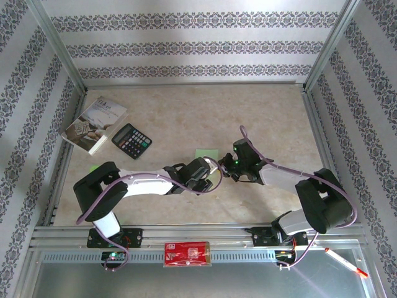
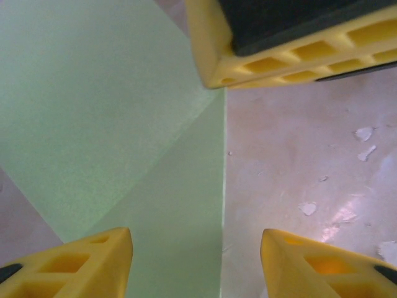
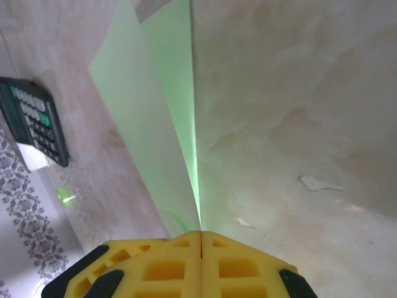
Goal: Fold a paper plane with a square sheet of paper (pick it up from the middle)
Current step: Fold the wing for the fifth time at the center of the table.
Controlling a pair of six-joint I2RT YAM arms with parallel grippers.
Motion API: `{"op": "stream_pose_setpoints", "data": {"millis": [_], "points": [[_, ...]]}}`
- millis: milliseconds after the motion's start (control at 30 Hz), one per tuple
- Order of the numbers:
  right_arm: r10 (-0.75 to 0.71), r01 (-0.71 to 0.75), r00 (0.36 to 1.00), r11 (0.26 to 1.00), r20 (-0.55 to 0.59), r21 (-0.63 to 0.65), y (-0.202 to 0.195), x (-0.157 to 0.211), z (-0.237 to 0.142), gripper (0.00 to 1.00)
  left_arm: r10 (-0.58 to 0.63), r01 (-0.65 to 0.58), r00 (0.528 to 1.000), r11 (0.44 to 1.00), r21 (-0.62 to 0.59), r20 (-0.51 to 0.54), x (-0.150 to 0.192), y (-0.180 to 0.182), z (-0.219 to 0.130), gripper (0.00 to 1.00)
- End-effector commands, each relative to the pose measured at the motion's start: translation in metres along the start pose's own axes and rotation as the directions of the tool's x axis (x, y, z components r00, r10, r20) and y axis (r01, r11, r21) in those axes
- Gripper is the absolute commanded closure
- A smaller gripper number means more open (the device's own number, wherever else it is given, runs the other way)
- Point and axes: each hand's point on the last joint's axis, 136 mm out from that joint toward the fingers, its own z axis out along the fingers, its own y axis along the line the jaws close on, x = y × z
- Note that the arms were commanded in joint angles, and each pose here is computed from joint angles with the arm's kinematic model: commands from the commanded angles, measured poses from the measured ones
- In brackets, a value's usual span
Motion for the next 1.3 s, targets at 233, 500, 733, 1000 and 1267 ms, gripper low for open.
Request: {"op": "stream_pose_setpoints", "data": {"millis": [233, 500, 733, 1000, 1267], "points": [[0.028, -0.029, 0.999, 0.998, -0.019, -0.051, 0.012, 0.006, 0.001, 1.0, 0.081, -0.077, 0.995, 0.994, -0.074, 0.049, -0.023, 0.0, 0.008, 0.51], [0.04, -0.041, 0.999, 0.998, -0.018, -0.046, 0.01, 0.006, 0.002, 1.0, 0.064, -0.06, 0.996, 0.996, -0.063, 0.067, -0.025, -0.001, 0.004, 0.7], [0.039, -0.04, 0.999, 0.998, -0.014, -0.041, 0.008, 0.005, 0.002, 1.0, 0.05, -0.046, 0.996, 0.997, -0.058, 0.067, -0.025, -0.002, 0.004, 0.83], [0.041, -0.041, 0.999, 0.998, -0.008, -0.043, 0.007, 0.003, 0.001, 1.0, 0.009, -0.006, 0.997, 0.999, -0.044, 0.072, -0.024, -0.002, 0.004, 0.93], [0.032, -0.029, 0.998, 0.997, 0.048, -0.066, 0.003, -0.013, -0.02, 0.76, -0.116, 0.113, 0.991, 0.993, 0.044, 0.07, -0.022, -0.004, 0.002, 1.0]]}}
